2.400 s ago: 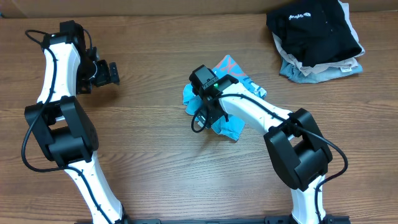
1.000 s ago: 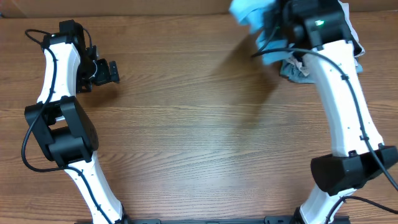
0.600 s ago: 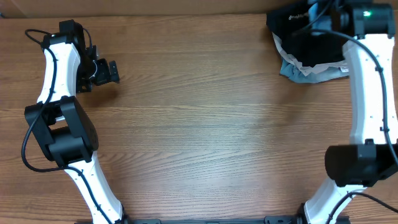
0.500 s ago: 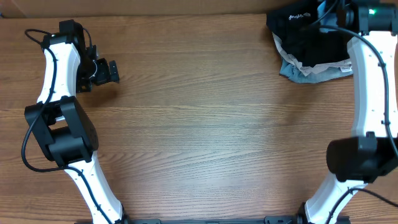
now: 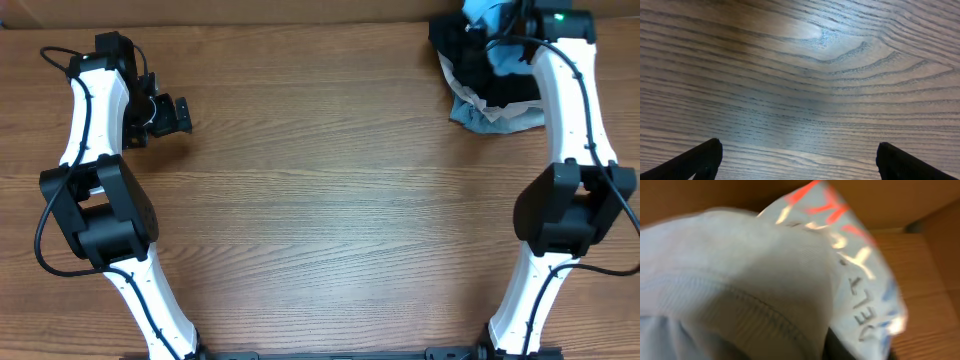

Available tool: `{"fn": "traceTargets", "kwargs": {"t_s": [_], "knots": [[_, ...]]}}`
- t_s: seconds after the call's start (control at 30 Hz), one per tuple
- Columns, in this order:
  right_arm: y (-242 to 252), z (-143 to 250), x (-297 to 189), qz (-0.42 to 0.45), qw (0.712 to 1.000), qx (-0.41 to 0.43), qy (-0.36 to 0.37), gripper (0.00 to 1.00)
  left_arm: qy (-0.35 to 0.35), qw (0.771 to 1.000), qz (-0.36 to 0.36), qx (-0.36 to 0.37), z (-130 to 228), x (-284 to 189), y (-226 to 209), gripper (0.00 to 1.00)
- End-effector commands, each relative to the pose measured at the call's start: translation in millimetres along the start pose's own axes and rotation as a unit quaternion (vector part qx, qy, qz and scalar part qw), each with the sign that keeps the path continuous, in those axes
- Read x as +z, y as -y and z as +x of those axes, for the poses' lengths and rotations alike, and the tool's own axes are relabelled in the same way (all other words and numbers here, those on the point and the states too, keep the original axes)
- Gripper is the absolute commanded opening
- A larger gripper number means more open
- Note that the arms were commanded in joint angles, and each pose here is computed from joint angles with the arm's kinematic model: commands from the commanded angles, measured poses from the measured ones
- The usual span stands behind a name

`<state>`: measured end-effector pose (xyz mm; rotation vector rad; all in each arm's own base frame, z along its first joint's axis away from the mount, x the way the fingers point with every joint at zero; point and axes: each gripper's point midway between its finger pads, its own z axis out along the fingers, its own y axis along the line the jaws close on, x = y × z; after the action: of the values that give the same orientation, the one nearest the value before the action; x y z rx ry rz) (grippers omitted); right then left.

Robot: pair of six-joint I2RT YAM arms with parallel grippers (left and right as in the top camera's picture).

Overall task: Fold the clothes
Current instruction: 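Carry the shirt to the top-right stack and place it on top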

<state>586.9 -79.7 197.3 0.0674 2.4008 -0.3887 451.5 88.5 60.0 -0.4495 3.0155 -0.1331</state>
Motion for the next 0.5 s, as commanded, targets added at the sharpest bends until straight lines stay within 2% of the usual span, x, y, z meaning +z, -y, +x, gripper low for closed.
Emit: {"fn": "traceTargets", "kwargs": {"t_s": [0.0,0.07,0.1,0.23,0.33,0.47], "knots": [[-30.9,-5.3,-5.3,-0.044,0.999,-0.010,0.004,0.74,-0.005,1.000,0.004,0.009,0.9,5.3,4.0,1.00],[-37.3,-7.8,-13.5,-0.048,0.999,0.000,0.006,0.96,-0.005,1.000,0.004,0.009,0.9,5.3,4.0,1.00],[-37.8,-12.9,-22.7,-0.050,0.999,0.007,0.013,1.00,-0.005,1.000,0.004,0.009,0.9,5.3,4.0,1.00],[-29.1,-45.8,-79.8,-0.074,0.994,0.050,0.059,1.00,-0.005,1.000,0.004,0.009,1.2,5.3,3.7,1.00],[-22.4,-72.0,-148.8,-0.119,0.986,0.055,0.105,1.00,-0.006,1.000,0.004,0.009,1.4,5.3,3.9,1.00],[-4.1,-85.1,-229.1,-0.134,0.977,0.060,0.154,1.00,-0.005,1.000,0.004,0.009,1.2,5.4,3.8,1.00]]}}
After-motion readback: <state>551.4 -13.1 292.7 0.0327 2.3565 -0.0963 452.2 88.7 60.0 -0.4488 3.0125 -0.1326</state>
